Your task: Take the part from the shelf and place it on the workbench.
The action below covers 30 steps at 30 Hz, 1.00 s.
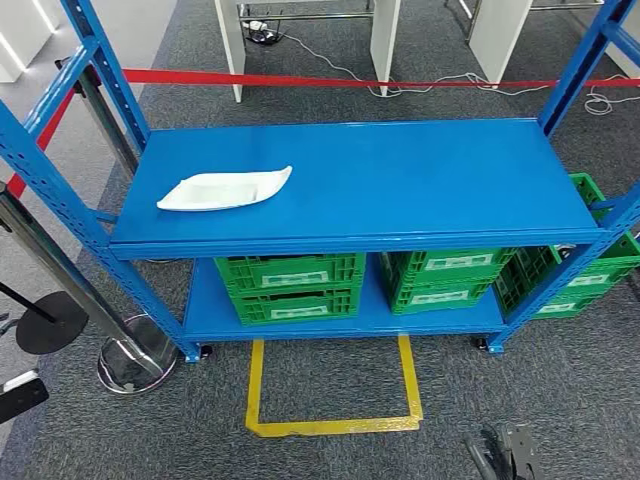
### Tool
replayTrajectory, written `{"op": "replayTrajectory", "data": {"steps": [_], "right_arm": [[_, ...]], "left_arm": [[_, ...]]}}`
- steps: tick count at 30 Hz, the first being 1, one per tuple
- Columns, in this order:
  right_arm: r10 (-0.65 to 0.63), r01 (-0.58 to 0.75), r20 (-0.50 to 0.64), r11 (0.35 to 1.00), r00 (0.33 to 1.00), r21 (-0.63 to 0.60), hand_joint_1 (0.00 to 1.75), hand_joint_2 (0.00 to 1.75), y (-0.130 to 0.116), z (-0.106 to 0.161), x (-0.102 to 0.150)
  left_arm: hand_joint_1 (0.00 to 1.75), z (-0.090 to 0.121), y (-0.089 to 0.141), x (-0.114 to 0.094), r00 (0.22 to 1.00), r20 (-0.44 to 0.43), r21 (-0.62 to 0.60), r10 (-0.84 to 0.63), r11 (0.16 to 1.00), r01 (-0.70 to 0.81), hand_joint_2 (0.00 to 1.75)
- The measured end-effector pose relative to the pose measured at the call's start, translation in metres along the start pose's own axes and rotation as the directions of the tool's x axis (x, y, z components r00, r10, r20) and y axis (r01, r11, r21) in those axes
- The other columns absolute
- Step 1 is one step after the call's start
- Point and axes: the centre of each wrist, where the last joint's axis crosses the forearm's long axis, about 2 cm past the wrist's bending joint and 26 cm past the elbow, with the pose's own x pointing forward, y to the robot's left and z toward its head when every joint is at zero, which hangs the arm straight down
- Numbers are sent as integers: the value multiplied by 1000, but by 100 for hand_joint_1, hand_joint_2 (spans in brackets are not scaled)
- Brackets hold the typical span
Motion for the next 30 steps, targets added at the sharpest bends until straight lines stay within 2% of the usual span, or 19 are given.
{"op": "replayTrajectory", "data": {"steps": [3, 6, 10, 20, 23, 30], "right_arm": [[8, -8, 18, 1000, 1000, -12, 0, 175, 1, -3, 3], [25, -24, 36, 999, 999, -28, 0, 175, 3, -7, 7], [31, -30, 46, 999, 998, -39, 0, 175, 7, -13, 13], [28, -26, 43, 999, 999, -41, 0, 175, 10, -15, 15], [22, -21, 31, 999, 999, -41, 0, 175, 10, -15, 16], [-7, 7, 4, 1000, 1000, -19, 0, 175, 12, -15, 16]], "left_arm": [[0, -3, 3, 1, 1000, 20, 27, 1, 1000, -2, 0], [0, -7, 6, 6, 994, 100, 95, 31, 995, -41, 0], [0, -15, 5, 23, 978, 201, 193, 53, 977, -92, 0], [0, -25, 0, 48, 959, 269, 223, 85, 964, -148, 0], [0, -38, 4, 62, 950, 302, 237, 79, 959, -155, 0], [0, -76, 12, 109, 911, 405, 207, 82, 962, -179, 0]]}}
